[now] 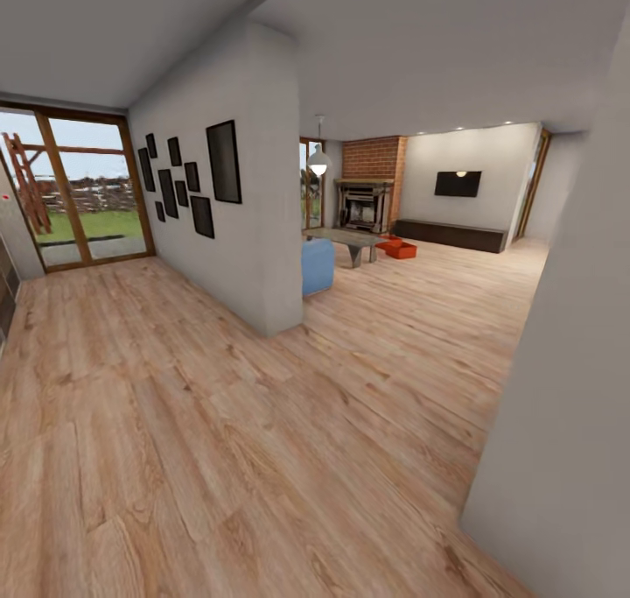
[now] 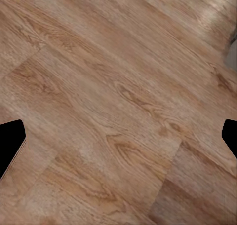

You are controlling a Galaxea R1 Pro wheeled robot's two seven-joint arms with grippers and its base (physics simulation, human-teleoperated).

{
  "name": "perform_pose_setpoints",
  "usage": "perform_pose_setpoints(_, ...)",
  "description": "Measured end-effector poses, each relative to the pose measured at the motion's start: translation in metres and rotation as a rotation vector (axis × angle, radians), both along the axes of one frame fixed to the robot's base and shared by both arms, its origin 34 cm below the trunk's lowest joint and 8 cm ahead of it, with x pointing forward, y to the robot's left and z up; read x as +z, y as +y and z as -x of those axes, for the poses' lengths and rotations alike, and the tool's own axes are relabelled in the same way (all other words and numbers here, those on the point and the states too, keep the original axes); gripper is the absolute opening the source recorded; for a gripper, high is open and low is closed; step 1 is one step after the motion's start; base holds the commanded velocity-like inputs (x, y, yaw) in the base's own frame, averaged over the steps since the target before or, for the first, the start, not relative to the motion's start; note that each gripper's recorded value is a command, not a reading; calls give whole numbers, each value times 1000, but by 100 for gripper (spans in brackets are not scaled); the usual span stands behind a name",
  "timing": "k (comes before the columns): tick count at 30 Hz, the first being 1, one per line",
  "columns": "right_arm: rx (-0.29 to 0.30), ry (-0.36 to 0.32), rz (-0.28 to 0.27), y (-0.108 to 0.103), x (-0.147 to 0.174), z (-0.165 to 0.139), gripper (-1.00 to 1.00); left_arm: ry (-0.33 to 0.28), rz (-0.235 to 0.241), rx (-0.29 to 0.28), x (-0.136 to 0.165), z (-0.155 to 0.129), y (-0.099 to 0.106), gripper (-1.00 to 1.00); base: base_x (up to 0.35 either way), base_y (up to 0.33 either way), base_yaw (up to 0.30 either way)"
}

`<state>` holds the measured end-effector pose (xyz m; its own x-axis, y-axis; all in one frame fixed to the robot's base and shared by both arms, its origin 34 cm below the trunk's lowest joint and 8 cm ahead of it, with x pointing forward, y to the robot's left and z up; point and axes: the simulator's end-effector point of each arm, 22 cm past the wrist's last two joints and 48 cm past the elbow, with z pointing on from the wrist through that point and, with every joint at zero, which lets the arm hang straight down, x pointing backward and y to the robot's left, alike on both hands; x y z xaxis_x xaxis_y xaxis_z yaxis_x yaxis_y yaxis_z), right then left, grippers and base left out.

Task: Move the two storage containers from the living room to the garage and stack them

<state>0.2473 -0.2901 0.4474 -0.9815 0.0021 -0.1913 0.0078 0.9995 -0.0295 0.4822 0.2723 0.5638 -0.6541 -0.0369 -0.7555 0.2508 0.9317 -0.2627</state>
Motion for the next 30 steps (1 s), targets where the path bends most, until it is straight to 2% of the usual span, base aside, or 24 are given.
perform_pose_setpoints(30, 0, 0, 0, 0, 0, 0, 100, 1, 0, 0, 0, 0, 0, 100, 347, 0, 0)
